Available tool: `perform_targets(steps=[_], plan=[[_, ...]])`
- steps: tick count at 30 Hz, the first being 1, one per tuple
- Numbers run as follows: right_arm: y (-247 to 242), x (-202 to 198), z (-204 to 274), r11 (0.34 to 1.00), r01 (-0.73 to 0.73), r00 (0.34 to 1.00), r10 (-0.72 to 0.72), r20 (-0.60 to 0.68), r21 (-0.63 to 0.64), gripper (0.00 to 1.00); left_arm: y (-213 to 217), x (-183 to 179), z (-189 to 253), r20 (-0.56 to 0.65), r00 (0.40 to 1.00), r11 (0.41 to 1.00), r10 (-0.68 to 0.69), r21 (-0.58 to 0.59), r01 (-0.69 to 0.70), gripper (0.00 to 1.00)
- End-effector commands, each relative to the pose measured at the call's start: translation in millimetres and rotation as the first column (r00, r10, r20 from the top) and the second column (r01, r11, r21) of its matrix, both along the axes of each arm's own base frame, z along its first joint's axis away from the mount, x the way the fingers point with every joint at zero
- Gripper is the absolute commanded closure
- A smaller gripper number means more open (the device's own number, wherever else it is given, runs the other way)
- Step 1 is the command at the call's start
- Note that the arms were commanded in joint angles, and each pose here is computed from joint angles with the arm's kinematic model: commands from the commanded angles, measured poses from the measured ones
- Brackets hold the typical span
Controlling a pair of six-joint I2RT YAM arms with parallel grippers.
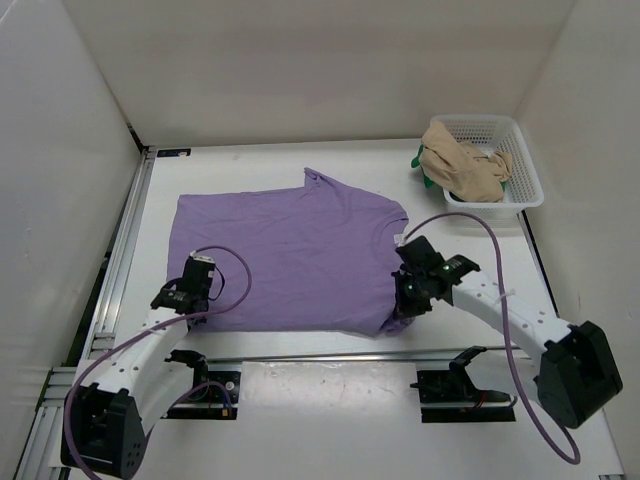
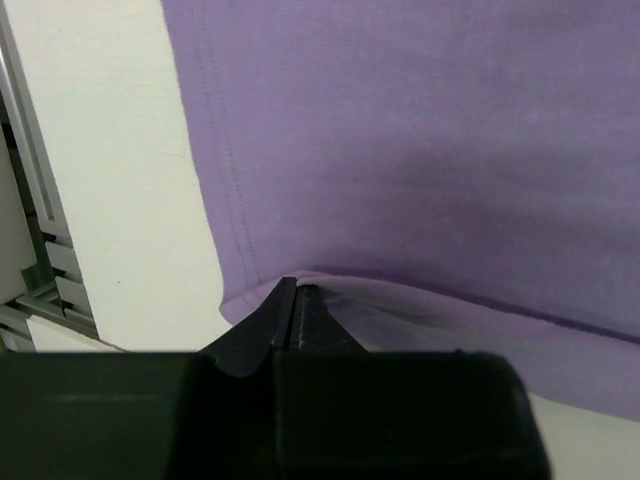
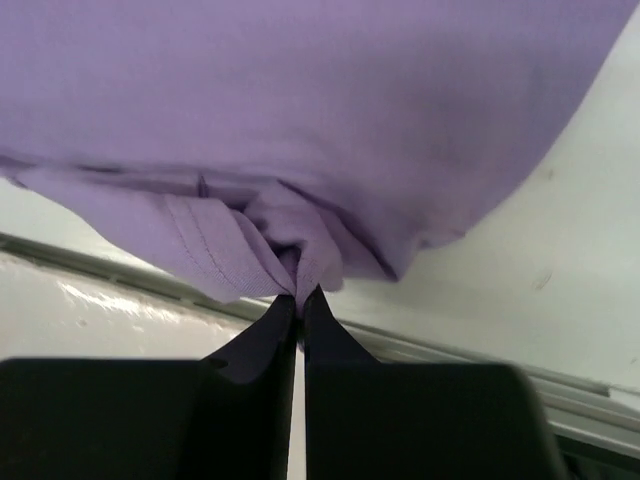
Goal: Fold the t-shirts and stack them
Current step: Flatten out the tshirt, then grap the side of the flattened tshirt closest away from the robot with both arms
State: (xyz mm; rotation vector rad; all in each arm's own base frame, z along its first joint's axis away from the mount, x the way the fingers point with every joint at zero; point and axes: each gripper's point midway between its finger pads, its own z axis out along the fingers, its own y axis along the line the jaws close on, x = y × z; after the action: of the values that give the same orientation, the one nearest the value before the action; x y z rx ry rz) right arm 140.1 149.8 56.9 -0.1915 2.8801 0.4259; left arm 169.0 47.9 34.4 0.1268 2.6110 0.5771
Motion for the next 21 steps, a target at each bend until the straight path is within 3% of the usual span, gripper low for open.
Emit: perform_targets(steps=[1,12,21], plan=[[14.3,49.5,30.0,1.0,-0.02,0.988,0.02,0.155,0.003,1.0,9.9,12.3,17.2,0.071,0.996,0.998,0.055,0.02,-0.056,0.9],[50.1,139.0,39.2,0.991,-0.128,0.979,0.134,0.151,-0.047,1.0,20.6,48.3,45.1,0.11,0.986,0.991,0.126,0.035,-0.13,0.9],[33.5,193.9,39.5,0.996,-0.028,0.985,0.042,0.165,-0.082,1.0,28.9,70.5,38.5,0.063,0.984,0.983,0.165,0.068,-0.169,0.9]])
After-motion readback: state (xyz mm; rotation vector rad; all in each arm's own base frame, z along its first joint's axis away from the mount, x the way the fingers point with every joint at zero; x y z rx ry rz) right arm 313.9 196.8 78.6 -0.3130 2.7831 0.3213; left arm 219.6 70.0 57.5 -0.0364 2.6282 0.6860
